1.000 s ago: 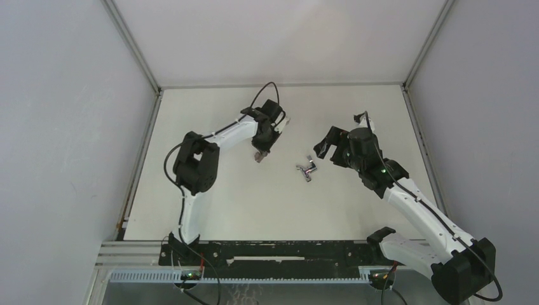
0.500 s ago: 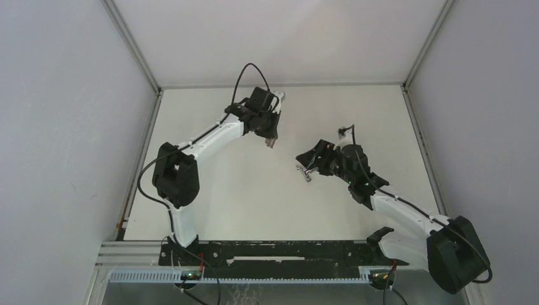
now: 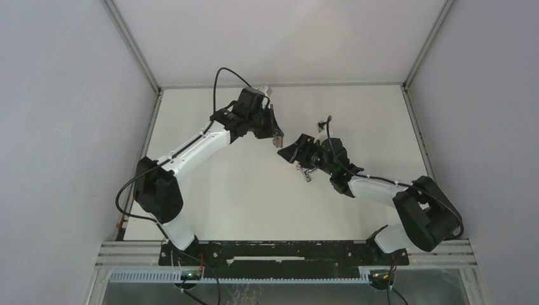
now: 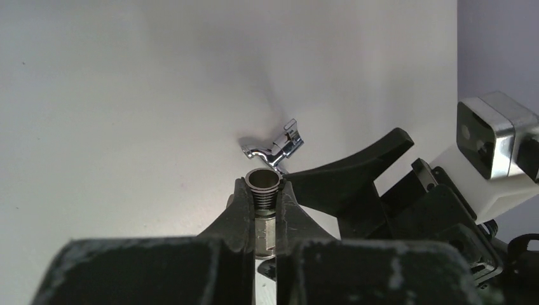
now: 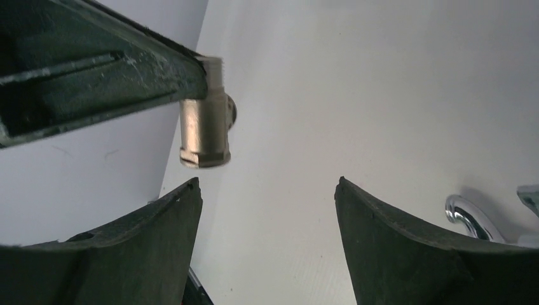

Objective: Install the water faucets

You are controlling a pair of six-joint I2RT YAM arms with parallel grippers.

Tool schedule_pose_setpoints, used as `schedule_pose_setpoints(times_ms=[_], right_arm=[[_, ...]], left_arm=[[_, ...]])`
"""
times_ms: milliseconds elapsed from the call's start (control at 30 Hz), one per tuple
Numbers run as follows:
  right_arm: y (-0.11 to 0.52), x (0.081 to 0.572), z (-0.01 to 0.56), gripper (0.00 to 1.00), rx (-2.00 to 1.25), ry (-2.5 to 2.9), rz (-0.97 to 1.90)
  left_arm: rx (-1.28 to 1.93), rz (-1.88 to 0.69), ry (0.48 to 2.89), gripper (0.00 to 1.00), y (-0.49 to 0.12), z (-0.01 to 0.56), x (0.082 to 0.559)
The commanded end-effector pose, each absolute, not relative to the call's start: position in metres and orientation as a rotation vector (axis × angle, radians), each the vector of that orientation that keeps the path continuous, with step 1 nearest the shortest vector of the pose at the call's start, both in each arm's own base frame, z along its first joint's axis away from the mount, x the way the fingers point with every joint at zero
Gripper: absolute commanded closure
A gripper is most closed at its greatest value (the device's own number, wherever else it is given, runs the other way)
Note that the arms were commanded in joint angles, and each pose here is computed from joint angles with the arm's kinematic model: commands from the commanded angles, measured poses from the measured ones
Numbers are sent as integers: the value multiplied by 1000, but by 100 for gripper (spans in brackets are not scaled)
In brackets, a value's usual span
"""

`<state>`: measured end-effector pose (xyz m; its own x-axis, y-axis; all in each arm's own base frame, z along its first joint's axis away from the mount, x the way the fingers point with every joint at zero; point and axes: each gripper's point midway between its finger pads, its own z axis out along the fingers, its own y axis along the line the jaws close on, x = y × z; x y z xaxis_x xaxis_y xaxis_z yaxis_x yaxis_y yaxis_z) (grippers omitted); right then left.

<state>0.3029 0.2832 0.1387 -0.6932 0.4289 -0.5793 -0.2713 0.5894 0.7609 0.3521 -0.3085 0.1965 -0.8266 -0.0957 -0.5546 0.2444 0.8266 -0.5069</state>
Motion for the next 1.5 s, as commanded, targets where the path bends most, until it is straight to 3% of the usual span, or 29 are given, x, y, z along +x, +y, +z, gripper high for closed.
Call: schedule_pose_setpoints(times_ms=[0,267,567,667,733,767,800,833,867,933,1067,1233,1467], right_arm=[[303,319,187,17,96,1873,1265],[309,320,195,20,57,1841,1297],[323,322,192,56,21,1855,1399],[324,318,196,79,-25,1840,1429],[322,317,198,98,-61,1827,1439],[321,316,199,100,-85,1822,1448],[319,314,200,100,-117,1813,1455],[317,310,202,100,-157,1802,1468],[315,306,204,100,-209,1787,1486],[312,291,209,100,-348,1753,1545],[293,268,209,100,-523,1765,1666],[275,241,214,100,-707,1754,1743],[264,201,227,100,-997,1677,1793]], left_arm=[[45,-882,2372,100,-316,221,345],[73,-911,2377,99,-316,226,337],[69,-905,2366,96,-311,230,331],[72,-902,2361,92,-309,231,330],[80,-899,2358,83,-308,233,328],[82,-897,2358,75,-307,234,327],[82,-897,2363,59,-306,235,325],[89,-907,2370,32,-305,238,322],[110,-929,2378,15,-306,240,316],[169,-987,2391,1,-309,245,302],[431,-1140,2349,2,-306,259,264],[814,-1294,2109,6,-295,279,211],[924,-1555,2055,14,-298,282,176]])
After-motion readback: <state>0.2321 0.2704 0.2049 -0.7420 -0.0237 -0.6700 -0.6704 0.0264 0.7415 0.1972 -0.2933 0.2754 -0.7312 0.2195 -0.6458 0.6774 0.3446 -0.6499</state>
